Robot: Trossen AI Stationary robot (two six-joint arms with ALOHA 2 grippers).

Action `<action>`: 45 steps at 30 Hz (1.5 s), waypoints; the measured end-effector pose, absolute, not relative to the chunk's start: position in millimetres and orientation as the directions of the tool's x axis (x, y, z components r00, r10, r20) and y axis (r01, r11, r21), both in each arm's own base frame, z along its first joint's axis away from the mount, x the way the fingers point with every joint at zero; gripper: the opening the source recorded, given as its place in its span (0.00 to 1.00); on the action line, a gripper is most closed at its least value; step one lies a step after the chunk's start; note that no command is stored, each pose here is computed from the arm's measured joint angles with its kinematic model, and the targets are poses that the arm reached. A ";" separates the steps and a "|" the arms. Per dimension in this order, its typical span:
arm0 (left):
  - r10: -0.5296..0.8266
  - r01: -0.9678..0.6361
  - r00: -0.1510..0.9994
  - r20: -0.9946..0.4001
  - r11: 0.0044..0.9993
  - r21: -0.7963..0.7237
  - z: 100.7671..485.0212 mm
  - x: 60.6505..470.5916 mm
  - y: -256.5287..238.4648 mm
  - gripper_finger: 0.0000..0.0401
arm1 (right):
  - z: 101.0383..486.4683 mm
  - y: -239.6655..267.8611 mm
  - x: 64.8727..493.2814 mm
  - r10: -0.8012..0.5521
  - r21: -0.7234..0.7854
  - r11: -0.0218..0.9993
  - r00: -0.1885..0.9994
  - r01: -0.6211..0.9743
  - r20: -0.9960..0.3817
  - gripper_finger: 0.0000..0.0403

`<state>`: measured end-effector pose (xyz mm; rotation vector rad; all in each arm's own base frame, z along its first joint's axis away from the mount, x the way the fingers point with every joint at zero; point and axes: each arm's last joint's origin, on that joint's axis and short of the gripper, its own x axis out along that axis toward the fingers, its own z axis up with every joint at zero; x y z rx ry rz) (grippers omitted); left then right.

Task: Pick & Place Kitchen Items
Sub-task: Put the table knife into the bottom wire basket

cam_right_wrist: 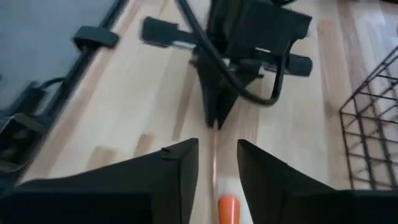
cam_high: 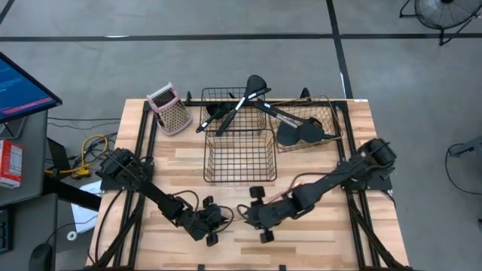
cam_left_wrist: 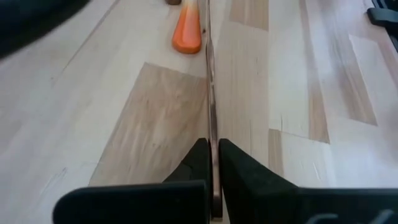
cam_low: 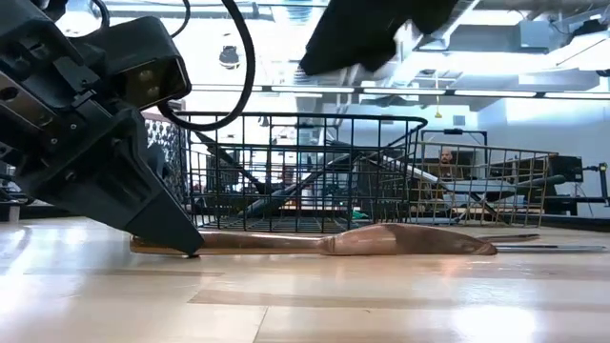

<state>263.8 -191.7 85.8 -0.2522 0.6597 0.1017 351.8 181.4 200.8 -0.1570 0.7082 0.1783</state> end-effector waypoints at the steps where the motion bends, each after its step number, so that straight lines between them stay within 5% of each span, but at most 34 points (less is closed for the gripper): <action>1: 0.011 -0.172 0.787 -0.617 0.964 -0.201 87.8 263.9 -191.8 0.00 | 208.8 180.5 346.9 0.108 -0.083 0.973 0.743 -0.215 -0.660 0.27; 9: -0.030 -0.149 0.834 -0.551 0.949 -0.277 118.1 265.5 -193.9 0.00 | 260.5 166.1 309.6 0.022 -0.161 0.972 0.751 -0.170 -0.660 0.28; 27: -0.016 -0.131 0.927 -0.374 0.922 -0.365 182.8 259.0 -185.9 0.00 | 378.4 115.4 214.1 0.066 -0.019 0.997 0.910 -0.081 -0.409 0.28; 38: 0.192 -0.218 0.973 -0.129 0.948 -0.234 268.6 240.9 -138.3 0.00 | 400.5 95.0 180.3 -0.004 -0.019 1.000 0.944 -0.002 -0.331 0.28; 45: 0.287 -0.335 0.927 -0.241 0.923 -0.190 279.5 242.0 -68.0 0.00 | 400.2 95.4 180.2 -0.001 -0.003 1.000 0.943 0.001 -0.333 0.28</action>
